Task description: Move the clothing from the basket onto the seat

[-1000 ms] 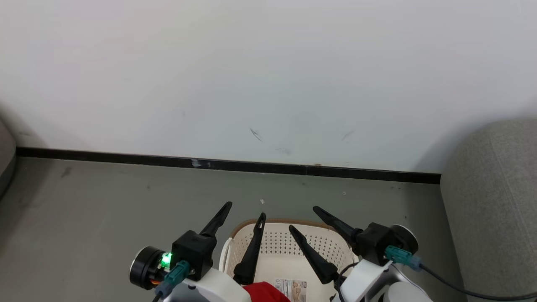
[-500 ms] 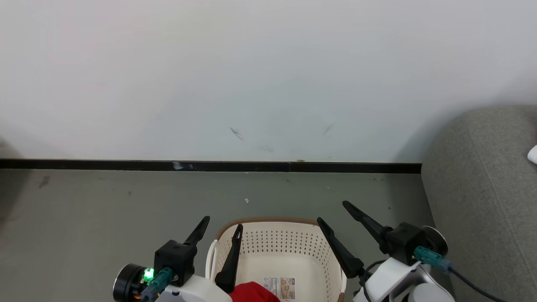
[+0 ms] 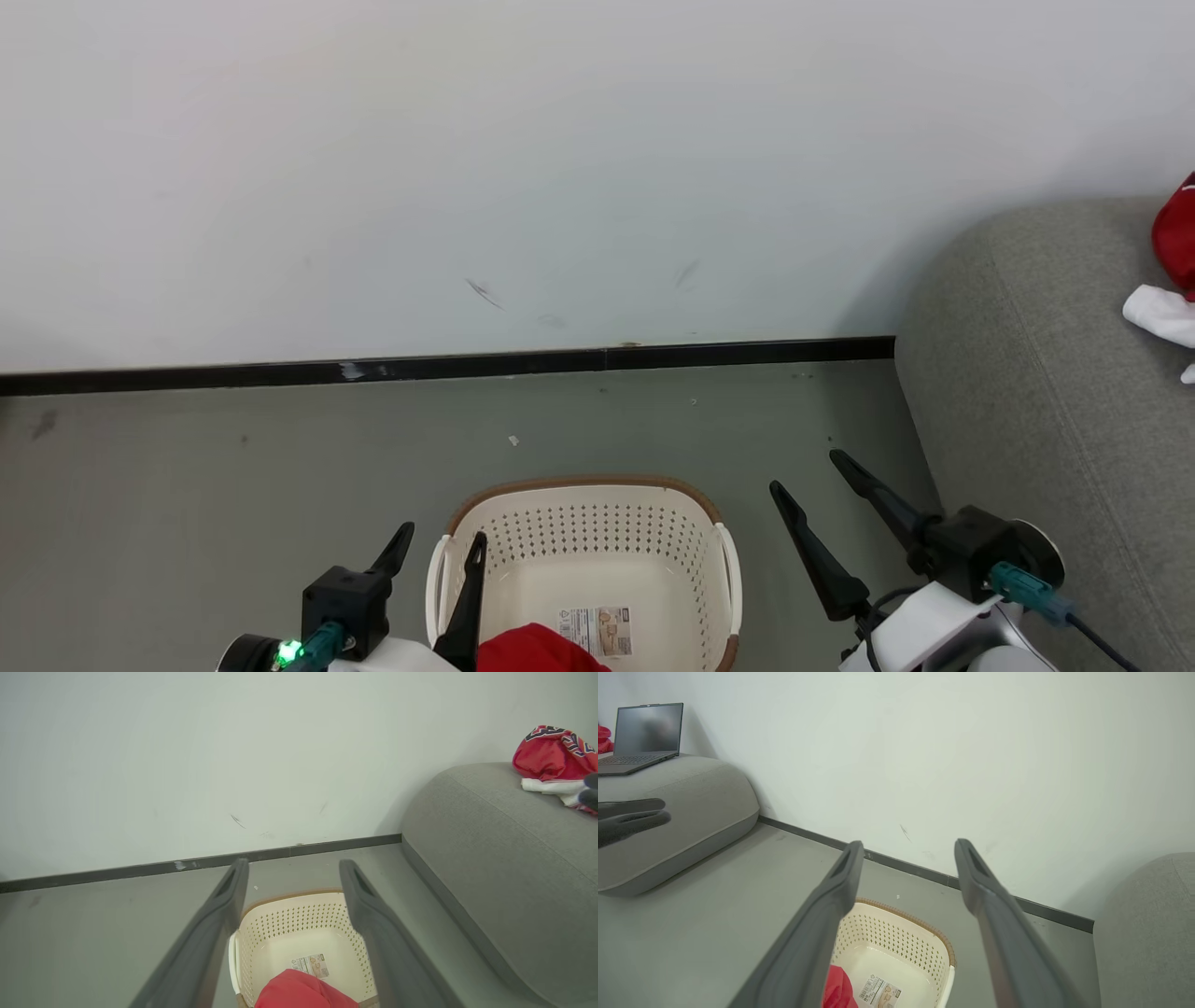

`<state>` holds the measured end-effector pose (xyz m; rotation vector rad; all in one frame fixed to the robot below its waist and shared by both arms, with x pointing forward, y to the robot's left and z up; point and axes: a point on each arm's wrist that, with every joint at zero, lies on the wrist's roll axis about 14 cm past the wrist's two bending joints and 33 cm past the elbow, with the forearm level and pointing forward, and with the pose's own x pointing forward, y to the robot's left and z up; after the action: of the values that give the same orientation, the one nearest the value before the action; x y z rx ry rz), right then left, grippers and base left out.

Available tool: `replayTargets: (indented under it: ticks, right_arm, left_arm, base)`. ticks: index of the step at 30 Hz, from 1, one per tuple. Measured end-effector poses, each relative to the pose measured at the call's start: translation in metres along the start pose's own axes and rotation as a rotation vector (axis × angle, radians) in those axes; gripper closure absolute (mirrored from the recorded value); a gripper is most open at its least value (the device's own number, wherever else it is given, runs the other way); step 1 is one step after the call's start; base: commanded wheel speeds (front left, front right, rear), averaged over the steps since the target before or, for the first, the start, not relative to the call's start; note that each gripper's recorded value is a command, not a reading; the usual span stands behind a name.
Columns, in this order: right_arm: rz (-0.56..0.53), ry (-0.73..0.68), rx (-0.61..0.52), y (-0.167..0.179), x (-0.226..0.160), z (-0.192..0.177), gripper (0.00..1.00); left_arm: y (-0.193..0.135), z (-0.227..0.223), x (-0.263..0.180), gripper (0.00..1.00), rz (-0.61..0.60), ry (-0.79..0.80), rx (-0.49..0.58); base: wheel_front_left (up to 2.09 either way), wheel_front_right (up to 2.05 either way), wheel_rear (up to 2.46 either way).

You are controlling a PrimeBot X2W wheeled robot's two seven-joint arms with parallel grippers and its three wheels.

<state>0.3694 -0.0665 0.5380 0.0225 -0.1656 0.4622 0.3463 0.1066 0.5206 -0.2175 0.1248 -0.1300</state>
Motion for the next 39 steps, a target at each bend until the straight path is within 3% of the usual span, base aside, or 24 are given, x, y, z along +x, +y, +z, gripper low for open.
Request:
replayTargets:
  ticks: [17,39]
  right_arm:
    - [-0.112,0.005,-0.018,-0.033,-0.017,0.0,0.0]
    - [-0.181,0.115,-0.006,-0.059,-0.022,-0.04,0.0]
  left_arm:
    - [0.004,-0.044,0.01,0.0,0.001,0.14,0.006]
    - [0.028,-0.124,0.019,0.0,0.065,0.416,-0.022]
  base:
    - [0.0,0.0,0.0]
    - [0.0,0.0,0.0]
